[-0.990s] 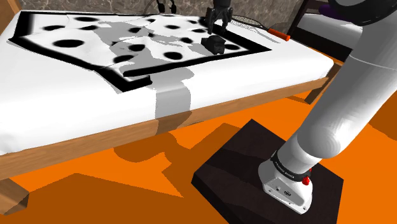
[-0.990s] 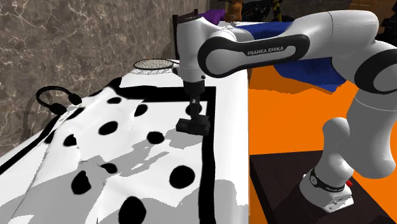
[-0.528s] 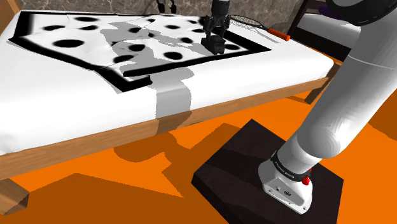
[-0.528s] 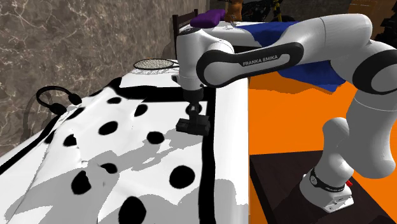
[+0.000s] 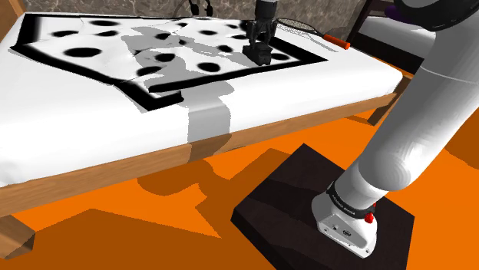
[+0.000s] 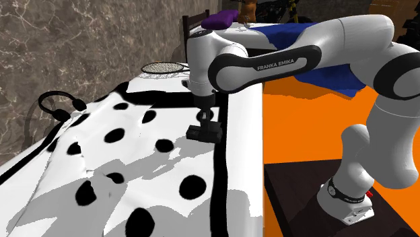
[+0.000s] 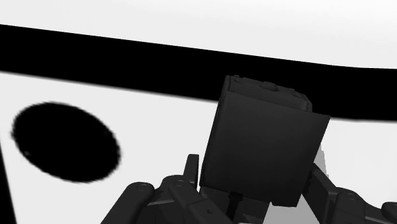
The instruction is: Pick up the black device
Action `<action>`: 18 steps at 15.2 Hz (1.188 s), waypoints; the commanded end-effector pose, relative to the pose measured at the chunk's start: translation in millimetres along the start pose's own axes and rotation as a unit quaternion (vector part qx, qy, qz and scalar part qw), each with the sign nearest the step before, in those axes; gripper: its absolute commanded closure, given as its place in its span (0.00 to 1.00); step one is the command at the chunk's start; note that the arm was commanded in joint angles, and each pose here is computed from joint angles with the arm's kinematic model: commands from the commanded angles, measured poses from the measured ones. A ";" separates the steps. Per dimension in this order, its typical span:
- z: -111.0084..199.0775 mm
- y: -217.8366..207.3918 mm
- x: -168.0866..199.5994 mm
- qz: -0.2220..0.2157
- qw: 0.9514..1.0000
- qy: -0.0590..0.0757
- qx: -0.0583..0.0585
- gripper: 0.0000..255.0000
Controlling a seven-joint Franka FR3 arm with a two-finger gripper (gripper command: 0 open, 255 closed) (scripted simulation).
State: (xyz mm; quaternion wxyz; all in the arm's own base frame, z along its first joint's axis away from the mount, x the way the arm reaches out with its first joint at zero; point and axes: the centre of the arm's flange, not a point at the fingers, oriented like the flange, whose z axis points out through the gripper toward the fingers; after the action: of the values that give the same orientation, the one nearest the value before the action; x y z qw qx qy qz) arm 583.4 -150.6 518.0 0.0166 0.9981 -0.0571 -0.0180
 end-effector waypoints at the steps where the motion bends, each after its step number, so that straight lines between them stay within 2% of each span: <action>1: 0.8 -0.1 0.1 0.000 1.000 -0.001 0.000 1.00; 3: 0.5 0.0 0.3 0.000 1.000 -0.001 0.000 1.00; 18: -78.7 2.8 -2.4 0.000 1.000 -0.001 0.000 1.00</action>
State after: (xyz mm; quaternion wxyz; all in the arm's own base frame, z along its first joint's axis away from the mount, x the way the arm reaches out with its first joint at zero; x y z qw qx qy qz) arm 583.5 -150.8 592.3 0.0165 0.9981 -0.0569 -0.0188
